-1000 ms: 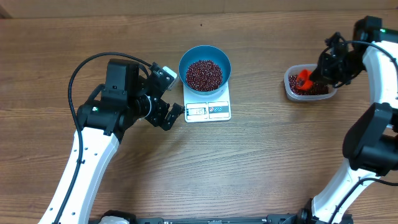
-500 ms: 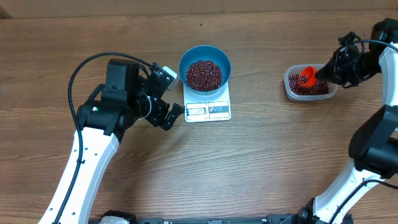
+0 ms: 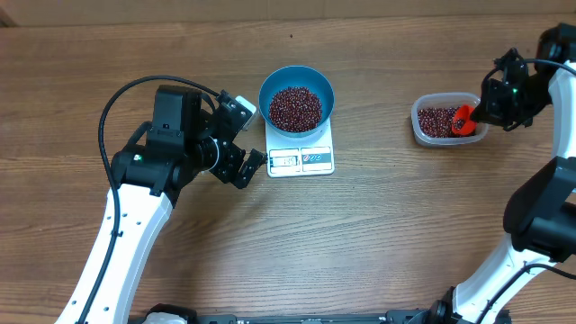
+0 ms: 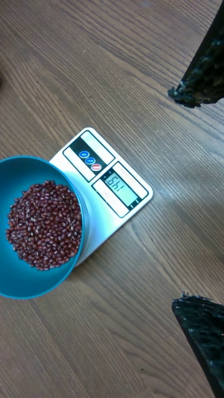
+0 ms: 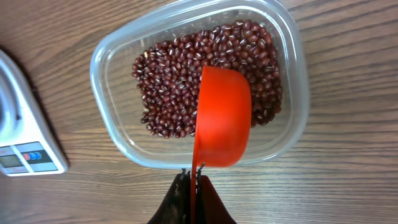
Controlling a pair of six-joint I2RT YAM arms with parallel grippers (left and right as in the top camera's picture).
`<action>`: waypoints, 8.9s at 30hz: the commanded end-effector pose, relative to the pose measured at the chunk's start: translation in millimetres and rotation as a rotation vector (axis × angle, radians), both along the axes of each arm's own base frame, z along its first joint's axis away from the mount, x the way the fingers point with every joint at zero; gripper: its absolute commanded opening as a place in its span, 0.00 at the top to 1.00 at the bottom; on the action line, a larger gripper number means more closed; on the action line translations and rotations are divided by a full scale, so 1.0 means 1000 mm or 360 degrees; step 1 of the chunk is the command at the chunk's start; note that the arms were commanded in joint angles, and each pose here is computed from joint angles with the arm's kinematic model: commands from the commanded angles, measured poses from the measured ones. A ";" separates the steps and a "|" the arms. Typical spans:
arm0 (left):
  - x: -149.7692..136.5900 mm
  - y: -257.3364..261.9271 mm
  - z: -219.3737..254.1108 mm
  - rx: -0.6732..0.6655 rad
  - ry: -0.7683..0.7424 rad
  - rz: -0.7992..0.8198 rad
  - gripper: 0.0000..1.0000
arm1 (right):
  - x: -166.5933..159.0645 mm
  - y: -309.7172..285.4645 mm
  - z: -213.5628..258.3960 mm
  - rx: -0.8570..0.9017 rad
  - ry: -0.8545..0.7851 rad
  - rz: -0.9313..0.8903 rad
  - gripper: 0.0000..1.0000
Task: Scoop item into bowl and weigh 150g on scale
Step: 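Lift the filled scoop and carry it over the teal bowl, then tip the scoop over the teal bowl with the right gripper to pour, then carry the scoop back to the bean tub with the right gripper, then lower the scoop into the tub and open the right gripper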
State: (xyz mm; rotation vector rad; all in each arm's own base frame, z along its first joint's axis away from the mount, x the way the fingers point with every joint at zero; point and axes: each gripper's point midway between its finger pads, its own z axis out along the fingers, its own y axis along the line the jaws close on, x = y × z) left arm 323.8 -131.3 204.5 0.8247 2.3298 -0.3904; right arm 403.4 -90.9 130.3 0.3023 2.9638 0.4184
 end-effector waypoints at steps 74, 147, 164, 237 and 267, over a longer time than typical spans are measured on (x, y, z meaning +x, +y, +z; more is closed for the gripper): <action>0.002 0.001 0.005 0.0016 -0.0038 -0.0022 0.01 | 0.054 0.313 0.120 -0.0004 -0.1014 0.1361 0.96; 0.002 0.001 0.005 0.0017 -0.0038 -0.0022 0.00 | 0.046 0.303 0.147 0.0570 -0.1018 0.1248 0.96; 0.002 0.001 0.005 0.0017 -0.0038 -0.0022 0.01 | 0.061 0.206 0.192 0.0709 -0.1169 0.0899 0.96; 0.002 0.001 0.005 0.0017 -0.0038 -0.0022 0.00 | 0.028 0.031 0.015 0.0427 -0.0061 -0.0907 0.96; 0.002 0.001 0.005 0.0016 -0.0038 -0.0022 0.00 | 0.003 0.008 -0.020 0.0140 0.0083 -0.1015 0.43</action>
